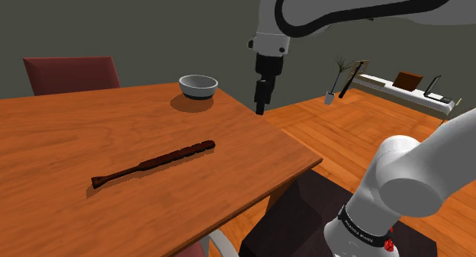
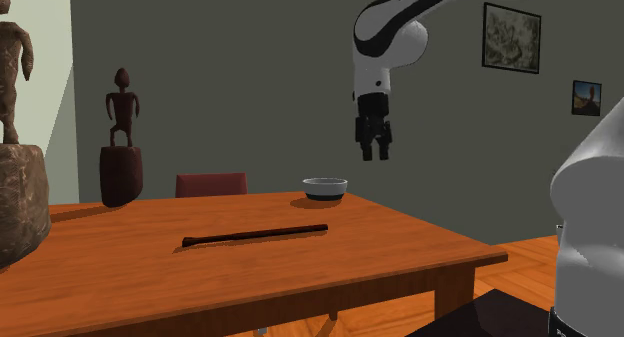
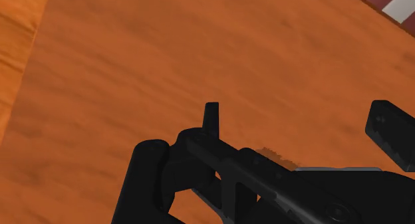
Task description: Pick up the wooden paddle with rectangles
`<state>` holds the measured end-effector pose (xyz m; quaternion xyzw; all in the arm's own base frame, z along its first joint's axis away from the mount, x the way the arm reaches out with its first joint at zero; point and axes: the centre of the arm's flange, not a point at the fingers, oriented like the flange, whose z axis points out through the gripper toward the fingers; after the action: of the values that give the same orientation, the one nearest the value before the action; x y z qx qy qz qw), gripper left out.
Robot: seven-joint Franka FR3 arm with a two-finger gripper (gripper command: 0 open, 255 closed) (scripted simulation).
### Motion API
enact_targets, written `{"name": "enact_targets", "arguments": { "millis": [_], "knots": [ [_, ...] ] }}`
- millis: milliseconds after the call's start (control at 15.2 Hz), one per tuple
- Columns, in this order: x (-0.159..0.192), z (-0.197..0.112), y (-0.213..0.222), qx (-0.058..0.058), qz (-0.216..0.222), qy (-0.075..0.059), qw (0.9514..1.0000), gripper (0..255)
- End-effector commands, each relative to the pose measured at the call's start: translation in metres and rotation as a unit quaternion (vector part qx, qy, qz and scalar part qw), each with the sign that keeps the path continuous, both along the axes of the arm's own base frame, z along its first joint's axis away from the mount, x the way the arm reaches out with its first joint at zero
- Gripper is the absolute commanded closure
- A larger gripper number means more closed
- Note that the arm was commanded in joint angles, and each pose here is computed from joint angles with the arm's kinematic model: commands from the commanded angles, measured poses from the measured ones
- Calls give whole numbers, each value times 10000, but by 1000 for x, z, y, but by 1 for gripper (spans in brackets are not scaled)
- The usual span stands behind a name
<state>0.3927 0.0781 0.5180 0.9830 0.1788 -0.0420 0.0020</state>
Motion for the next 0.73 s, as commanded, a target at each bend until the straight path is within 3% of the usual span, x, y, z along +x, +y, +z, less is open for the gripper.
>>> {"name": "enact_targets", "arguments": {
  "millis": [0, 330, 660],
  "knots": [
    [18, -14, 11, -2, 377, -61, 9993, 0],
    [61, -46, 45, -12, 1277, -191, 9916, 0],
    [98, -76, 86, -23, 2166, -319, 9757, 0]
  ]
}}
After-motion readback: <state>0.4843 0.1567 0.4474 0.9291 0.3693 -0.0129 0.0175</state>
